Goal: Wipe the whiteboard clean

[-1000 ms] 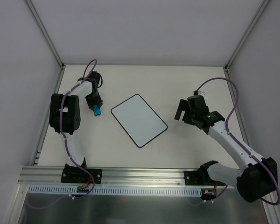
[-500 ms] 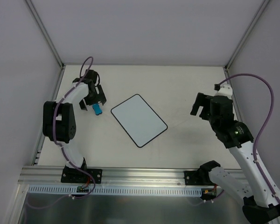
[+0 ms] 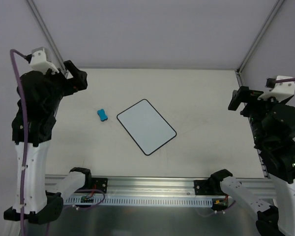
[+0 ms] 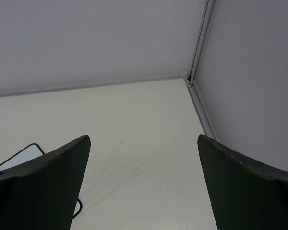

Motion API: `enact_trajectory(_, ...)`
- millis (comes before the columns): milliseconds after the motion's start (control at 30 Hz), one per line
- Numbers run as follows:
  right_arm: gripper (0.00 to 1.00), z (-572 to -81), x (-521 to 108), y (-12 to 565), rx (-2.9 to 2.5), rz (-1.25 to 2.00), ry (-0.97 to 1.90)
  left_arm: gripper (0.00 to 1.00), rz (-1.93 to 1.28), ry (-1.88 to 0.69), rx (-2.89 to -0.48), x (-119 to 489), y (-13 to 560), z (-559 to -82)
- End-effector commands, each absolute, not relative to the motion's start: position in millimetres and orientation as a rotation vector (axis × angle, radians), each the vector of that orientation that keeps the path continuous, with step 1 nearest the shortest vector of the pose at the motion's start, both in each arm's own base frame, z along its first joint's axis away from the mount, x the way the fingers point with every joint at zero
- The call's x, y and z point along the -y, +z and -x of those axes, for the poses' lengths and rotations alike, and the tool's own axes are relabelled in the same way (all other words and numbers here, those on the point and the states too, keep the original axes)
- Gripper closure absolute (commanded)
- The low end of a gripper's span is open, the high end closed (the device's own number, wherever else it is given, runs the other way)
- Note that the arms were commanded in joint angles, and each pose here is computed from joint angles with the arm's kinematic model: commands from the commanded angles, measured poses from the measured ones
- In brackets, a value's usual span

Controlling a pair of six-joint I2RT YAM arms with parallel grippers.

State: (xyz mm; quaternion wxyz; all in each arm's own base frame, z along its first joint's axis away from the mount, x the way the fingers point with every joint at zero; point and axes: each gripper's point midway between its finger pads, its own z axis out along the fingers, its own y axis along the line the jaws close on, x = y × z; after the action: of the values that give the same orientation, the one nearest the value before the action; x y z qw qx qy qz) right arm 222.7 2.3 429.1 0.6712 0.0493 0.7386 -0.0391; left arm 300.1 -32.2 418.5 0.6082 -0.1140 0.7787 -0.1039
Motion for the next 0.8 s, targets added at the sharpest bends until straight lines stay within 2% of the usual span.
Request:
enact_trajectory(0, 0.01, -203, 17, 468, -1.565, -0.070, -0.176, 0.01, 0.173, -0.187, -1.673, 23, 464, -264)
enact_trajectory(333, 0.01, -160, 26, 529, -1.386, 0.003, -0.134, 0.01, 0.148, -0.146, -1.383, 5, 551, -182)
enact_trajectory(767, 0.01, -164, 19, 534, -1.360, 0.019, -0.111, 0.01, 0.211, -0.099, -1.348, -10, 552, -166)
